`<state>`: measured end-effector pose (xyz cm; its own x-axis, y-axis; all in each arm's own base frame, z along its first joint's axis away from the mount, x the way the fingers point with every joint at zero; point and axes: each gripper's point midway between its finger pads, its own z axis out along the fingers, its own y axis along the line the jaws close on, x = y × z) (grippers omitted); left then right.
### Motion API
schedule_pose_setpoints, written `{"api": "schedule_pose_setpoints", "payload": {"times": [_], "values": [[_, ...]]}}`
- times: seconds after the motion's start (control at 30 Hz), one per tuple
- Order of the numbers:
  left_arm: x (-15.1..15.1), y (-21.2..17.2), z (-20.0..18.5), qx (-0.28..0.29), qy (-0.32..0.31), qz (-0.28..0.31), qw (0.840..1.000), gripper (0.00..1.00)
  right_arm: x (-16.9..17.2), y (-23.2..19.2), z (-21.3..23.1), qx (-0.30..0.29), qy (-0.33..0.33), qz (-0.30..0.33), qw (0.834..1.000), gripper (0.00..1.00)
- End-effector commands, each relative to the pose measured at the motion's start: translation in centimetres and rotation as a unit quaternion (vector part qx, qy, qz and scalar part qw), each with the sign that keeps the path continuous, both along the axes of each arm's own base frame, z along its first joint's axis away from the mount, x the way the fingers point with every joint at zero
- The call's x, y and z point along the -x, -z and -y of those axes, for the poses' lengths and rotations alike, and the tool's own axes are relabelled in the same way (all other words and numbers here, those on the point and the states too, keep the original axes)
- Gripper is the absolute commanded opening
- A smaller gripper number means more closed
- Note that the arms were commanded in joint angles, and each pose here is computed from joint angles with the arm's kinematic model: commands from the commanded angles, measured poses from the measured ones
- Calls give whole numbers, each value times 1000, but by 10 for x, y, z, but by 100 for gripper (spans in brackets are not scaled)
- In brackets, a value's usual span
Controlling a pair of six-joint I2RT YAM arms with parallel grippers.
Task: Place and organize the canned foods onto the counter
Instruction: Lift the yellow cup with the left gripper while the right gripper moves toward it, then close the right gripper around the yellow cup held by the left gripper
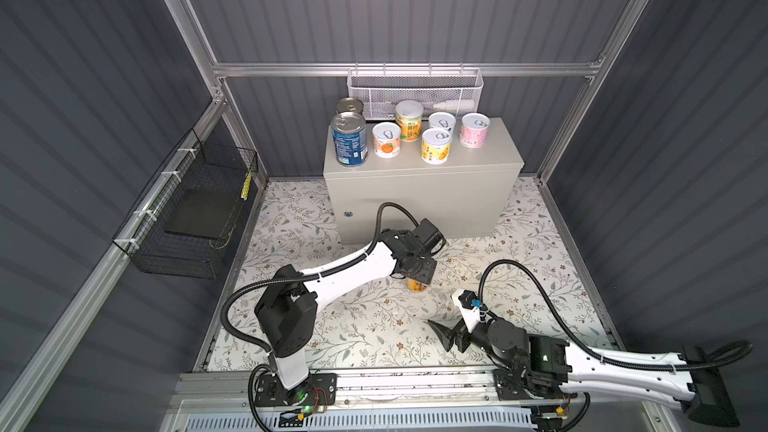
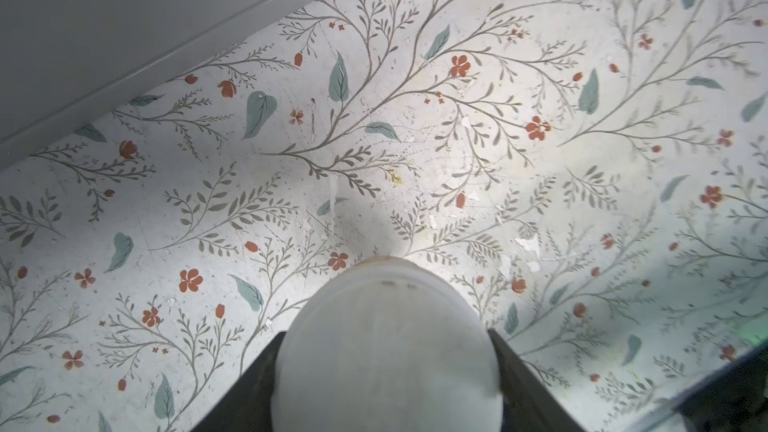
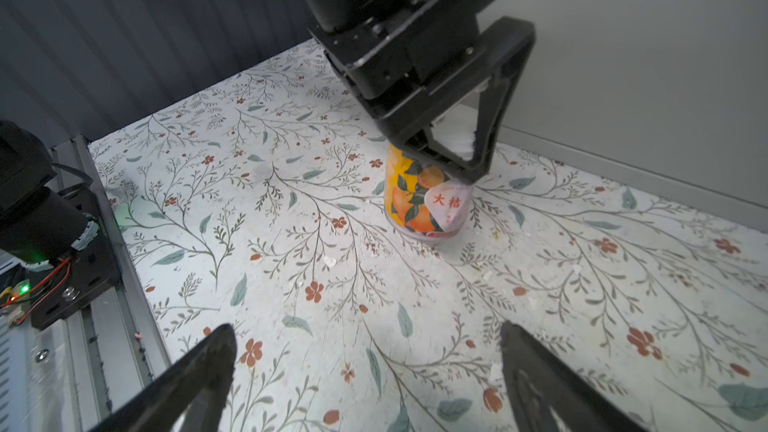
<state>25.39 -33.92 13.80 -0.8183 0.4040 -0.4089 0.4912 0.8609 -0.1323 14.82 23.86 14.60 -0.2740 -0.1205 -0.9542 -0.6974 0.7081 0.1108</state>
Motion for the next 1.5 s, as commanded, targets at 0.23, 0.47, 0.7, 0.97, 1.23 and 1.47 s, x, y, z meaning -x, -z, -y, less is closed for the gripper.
{"api": "schedule_pose_setpoints", "payload": {"times": [0.23, 0.47, 0.7, 0.97, 1.23, 1.47], "values": [[27, -73, 3, 91, 18, -12, 996, 42, -9, -38, -11, -78, 14, 61, 995, 99], [36, -90, -4, 101, 30, -9, 994, 42, -15, -52, -19, -96, 24, 74, 992, 98], [47, -99, -9, 117, 38, -18, 992, 42, -18, -64, -29, -97, 25, 86, 991, 95], [54, -105, -13, 116, 51, -22, 992, 42, -24, -74, -44, -85, 28, 99, 991, 93], [63, -111, -20, 120, 59, -28, 991, 42, -29, -79, -57, -78, 29, 108, 991, 93], [71, -116, -26, 125, 65, -32, 989, 43, -30, -82, -63, -84, 28, 111, 990, 92]]}}
